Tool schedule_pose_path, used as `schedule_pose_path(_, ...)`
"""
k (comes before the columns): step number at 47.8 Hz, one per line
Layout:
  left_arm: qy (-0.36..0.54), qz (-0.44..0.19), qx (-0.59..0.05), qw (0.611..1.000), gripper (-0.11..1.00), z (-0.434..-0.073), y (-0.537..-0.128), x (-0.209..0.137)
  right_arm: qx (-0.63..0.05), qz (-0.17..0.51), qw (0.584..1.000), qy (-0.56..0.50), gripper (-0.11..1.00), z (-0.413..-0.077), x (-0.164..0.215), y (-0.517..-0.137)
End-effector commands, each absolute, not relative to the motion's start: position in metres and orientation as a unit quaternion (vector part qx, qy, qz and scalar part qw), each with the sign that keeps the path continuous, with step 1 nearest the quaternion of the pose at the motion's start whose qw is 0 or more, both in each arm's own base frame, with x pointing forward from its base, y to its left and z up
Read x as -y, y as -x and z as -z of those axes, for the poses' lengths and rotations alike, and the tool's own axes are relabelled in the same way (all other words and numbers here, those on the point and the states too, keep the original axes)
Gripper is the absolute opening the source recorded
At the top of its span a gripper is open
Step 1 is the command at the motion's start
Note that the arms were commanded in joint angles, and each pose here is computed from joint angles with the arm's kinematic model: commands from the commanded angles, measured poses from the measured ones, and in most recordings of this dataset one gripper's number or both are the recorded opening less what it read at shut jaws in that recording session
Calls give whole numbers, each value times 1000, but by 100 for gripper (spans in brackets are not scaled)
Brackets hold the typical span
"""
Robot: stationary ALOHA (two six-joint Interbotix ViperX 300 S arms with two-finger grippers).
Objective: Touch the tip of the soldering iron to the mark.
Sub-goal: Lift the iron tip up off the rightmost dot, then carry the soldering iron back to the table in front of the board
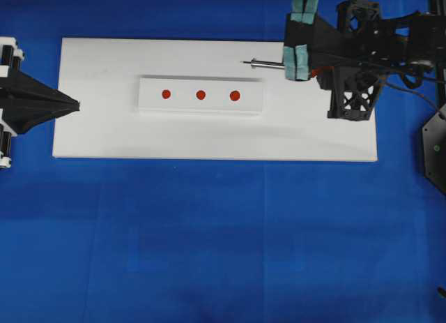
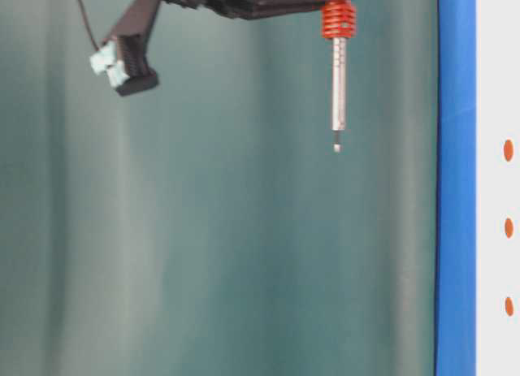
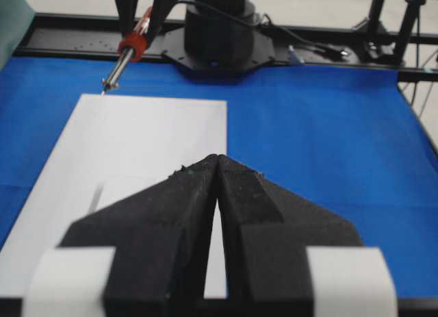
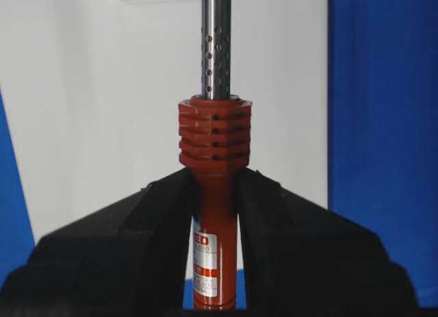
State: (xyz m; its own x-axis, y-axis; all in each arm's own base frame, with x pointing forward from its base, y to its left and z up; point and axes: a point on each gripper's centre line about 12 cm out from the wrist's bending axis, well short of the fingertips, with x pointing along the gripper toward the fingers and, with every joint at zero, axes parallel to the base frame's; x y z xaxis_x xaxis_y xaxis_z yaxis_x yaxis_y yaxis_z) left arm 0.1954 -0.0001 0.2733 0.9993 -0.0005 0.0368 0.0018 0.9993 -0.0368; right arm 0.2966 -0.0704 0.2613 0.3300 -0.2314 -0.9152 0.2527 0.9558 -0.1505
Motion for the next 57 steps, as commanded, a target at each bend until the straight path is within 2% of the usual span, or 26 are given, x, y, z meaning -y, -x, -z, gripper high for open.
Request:
schedule_pose_path(1,18,1,28,999,2,-279,-197,0,-542,149,827,-12,6,-274,69,-298)
schedule_pose_path(16,19,1,29,999,2,-279,-197,0,-539,136,831,-24,6,-273,44,-299)
schedule_pose_path(31,19,1,28,999,2,-278,-197,0,-529,96,841,-49,6,-270,-34,-299)
schedule_pose_path(43,19,1,28,999,2,-278,-197,0,-519,90,848,-62,6,-269,-95,-291)
schedule_pose_path(57,20,1,28,999,2,-278,-197,0,-530,89,841,-60,6,-261,-132,-288)
